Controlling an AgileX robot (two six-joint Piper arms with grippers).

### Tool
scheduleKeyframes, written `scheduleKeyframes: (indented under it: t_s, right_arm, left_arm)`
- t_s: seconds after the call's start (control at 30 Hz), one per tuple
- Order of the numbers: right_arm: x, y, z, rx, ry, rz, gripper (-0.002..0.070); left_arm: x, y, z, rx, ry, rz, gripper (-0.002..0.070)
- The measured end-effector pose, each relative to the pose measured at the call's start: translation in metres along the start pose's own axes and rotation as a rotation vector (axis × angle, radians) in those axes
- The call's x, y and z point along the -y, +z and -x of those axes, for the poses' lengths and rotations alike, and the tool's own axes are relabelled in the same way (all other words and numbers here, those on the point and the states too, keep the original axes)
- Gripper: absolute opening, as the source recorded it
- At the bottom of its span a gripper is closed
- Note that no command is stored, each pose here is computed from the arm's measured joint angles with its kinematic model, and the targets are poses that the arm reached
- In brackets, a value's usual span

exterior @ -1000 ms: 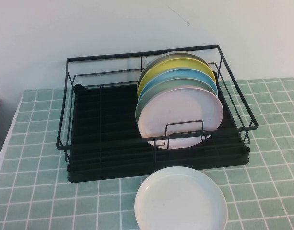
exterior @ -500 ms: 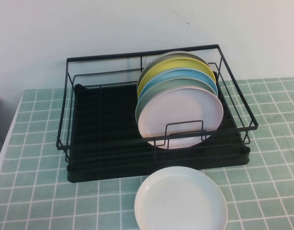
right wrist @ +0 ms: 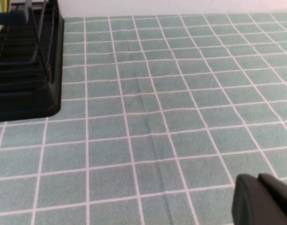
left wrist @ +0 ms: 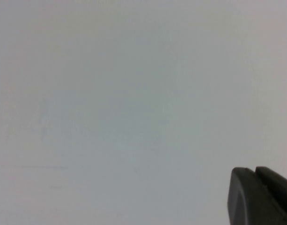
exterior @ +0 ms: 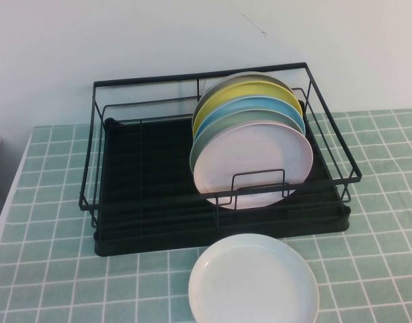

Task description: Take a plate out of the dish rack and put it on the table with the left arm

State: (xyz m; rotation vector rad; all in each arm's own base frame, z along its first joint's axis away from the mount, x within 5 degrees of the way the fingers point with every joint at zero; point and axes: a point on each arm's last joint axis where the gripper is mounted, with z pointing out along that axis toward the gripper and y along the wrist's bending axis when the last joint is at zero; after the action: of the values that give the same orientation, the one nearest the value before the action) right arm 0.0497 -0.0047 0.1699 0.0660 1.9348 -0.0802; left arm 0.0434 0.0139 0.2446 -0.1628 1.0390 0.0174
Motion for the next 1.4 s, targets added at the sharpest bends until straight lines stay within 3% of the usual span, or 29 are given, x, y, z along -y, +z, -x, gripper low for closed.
scheduleKeyframes:
  t_s: [0.5, 0.77, 0.93, 1.13, 1.27, 1.4]
  right_arm:
    - [0.0, 0.0, 0.0, 0.0, 0.0, 0.0, -0.0002]
    - [0.0, 0.0, 0.0, 0.0, 0.0, 0.0, -0.0002]
    - [0.0, 0.0, 0.0, 0.0, 0.0, 0.0, -0.0002]
    - [0.0, 0.0, 0.0, 0.0, 0.0, 0.0, -0.0002]
    - [0.0, 0.0, 0.0, 0.0, 0.0, 0.0, -0.0002]
    - [0.0, 0.0, 0.0, 0.0, 0.0, 0.0, -0.0002]
  left_arm:
    - [-0.001, 0.0, 0.003, 0.033, -0.009, 0.015, -0.0003]
    - [-0.002, -0.001, 0.014, 0.156, -0.101, 0.011, -0.0003]
    - [0.002, -0.007, 0.034, 0.382, -0.008, -0.026, -0.0003]
    - [0.009, 0.001, 0.077, 0.451, -0.055, -0.07, -0.0003]
    - [0.014, 0.007, 0.11, 0.407, -0.081, -0.102, -0.0003]
    - [0.019, 0.012, 0.128, 0.241, -0.087, -0.136, -0.0003]
